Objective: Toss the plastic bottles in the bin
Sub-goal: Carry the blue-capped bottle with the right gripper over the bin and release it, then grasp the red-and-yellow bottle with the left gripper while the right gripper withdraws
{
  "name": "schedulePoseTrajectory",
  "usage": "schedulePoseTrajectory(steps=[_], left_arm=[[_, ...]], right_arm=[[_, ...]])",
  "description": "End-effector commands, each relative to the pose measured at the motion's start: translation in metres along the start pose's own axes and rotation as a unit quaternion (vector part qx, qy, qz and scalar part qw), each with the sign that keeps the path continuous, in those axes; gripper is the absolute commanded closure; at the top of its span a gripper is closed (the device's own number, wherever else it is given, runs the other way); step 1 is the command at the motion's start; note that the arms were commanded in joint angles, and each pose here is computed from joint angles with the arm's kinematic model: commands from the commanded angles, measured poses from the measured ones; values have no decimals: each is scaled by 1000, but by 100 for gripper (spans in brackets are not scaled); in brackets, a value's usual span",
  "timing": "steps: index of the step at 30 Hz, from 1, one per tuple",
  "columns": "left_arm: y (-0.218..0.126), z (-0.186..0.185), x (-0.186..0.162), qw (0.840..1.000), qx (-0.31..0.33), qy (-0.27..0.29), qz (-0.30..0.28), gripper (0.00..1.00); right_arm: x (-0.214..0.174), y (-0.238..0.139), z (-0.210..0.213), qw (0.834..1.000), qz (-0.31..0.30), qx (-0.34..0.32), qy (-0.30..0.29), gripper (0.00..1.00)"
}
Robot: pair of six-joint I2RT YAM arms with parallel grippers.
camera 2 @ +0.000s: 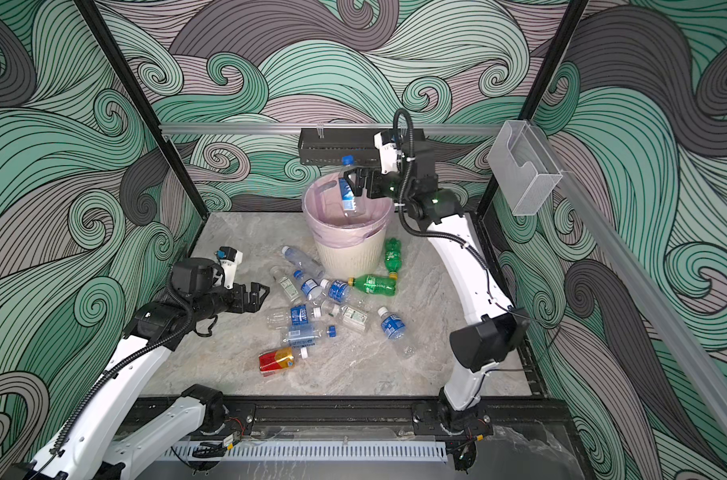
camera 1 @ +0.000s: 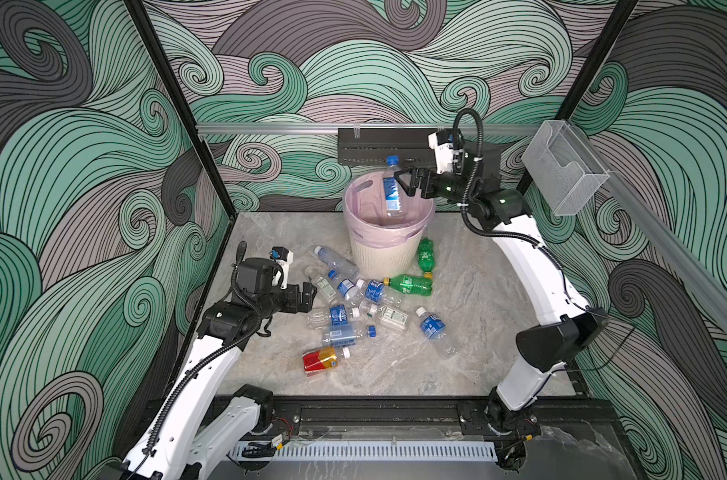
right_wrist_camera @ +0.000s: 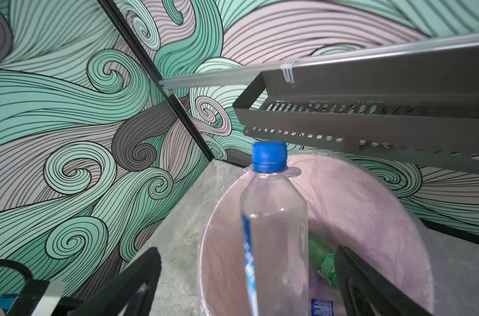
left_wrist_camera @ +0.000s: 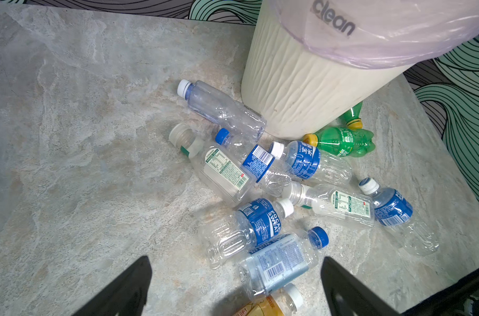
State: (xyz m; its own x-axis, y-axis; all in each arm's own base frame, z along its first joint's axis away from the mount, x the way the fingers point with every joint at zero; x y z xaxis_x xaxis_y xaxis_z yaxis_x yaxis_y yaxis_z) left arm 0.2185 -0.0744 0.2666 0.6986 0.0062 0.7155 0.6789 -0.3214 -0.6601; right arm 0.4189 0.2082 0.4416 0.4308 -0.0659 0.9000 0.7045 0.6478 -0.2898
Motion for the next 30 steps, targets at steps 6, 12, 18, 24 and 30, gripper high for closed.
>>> schedulePoseTrajectory(steps=[6,12,18,24,30], left_arm=[[-27,-21,-7,997,-59,51,22,9],[-3,-31,-24,990,-69,89,88,10],[17,-52,-44,974,-77,146,155,15],[34,-76,-75,957,-68,195,202,16],[49,-92,-99,952,-61,165,250,22]], right_arm=[[-20,-77,19,999,-9,-31,-37,0],[-74,-110,8,997,21,-73,-13,0],[-133,-127,-20,989,54,-133,46,0],[-166,-132,-44,979,76,-169,88,0],[-180,-131,-56,974,89,-184,97,0]])
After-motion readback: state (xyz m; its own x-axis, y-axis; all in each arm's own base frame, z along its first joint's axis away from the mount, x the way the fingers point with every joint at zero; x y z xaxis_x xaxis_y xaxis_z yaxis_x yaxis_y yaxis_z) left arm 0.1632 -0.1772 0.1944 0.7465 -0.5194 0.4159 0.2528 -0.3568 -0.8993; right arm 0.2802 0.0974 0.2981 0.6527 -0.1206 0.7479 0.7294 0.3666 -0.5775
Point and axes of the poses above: each gripper's point midway between its finger pads, its own y axis out along the fingers, its own z axis along the line the jaws close on, x = y × z, the point moved 5 cm from there along -y, back along the fingers
